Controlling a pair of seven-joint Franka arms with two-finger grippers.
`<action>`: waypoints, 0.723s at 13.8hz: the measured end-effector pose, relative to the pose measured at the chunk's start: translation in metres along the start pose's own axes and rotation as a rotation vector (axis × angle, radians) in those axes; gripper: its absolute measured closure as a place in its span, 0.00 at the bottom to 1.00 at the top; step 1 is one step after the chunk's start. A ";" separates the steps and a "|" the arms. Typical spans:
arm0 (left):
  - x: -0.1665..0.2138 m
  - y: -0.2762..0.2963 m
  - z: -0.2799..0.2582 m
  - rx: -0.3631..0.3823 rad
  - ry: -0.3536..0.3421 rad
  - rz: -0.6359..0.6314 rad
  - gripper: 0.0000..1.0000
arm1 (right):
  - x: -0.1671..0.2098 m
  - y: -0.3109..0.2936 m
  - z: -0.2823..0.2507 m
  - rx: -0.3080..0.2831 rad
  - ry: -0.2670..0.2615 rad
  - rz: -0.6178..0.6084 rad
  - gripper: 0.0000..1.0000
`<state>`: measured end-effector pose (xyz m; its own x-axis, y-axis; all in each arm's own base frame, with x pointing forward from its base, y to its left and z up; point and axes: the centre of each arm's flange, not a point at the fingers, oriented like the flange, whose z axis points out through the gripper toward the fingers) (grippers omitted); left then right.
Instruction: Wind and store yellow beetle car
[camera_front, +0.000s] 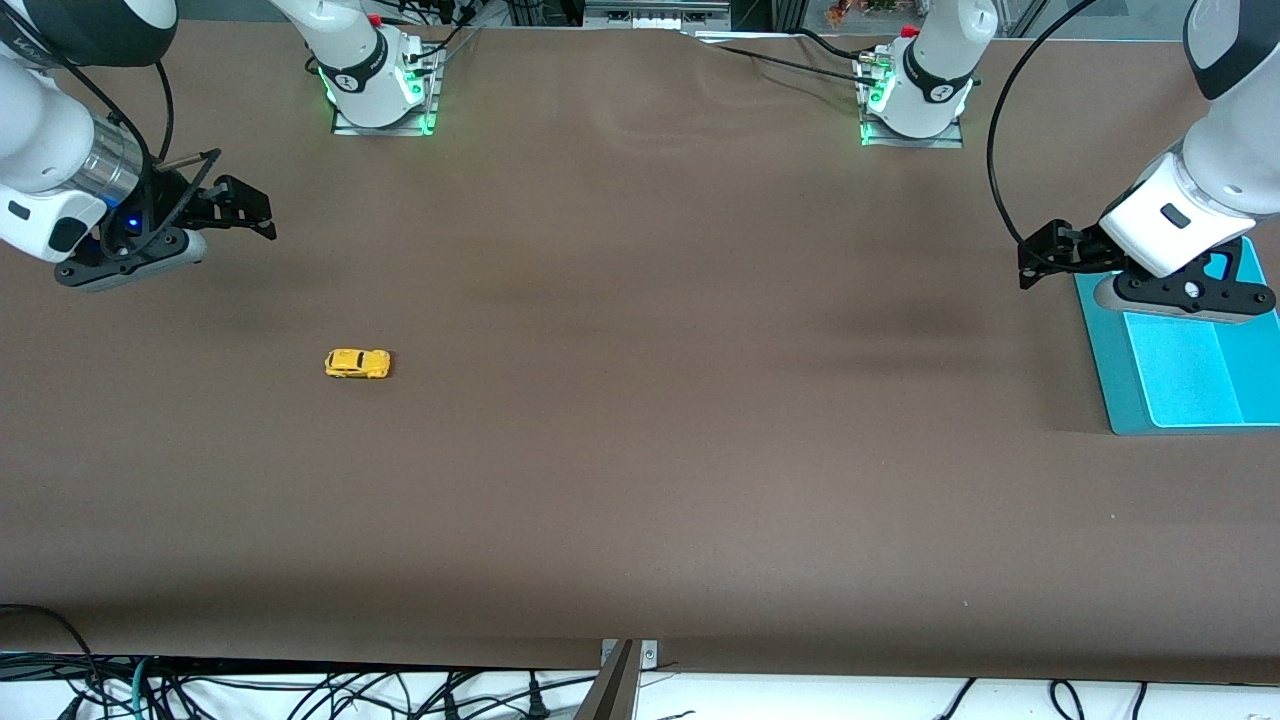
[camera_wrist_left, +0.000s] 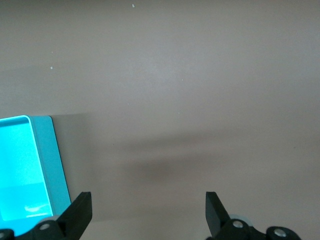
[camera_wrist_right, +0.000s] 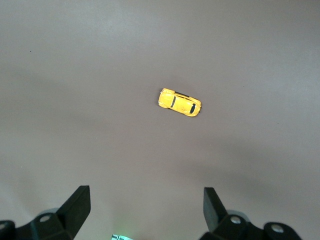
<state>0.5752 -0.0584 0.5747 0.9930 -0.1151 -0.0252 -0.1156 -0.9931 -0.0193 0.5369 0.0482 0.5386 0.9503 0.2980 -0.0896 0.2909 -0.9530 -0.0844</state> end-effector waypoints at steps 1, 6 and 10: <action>0.000 0.000 0.000 0.000 0.000 0.000 0.00 | 0.000 0.001 0.000 -0.002 0.000 0.000 0.00; 0.000 0.000 0.000 0.000 0.000 0.000 0.00 | -0.001 0.006 0.000 -0.017 -0.004 0.006 0.00; 0.000 0.000 0.000 0.000 0.000 0.000 0.00 | -0.003 0.013 -0.001 -0.024 -0.005 0.017 0.00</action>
<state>0.5752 -0.0584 0.5747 0.9930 -0.1151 -0.0252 -0.1156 -0.9931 -0.0193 0.5379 0.0348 0.5384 0.9545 0.2824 -0.0956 0.2778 -0.9588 -0.0592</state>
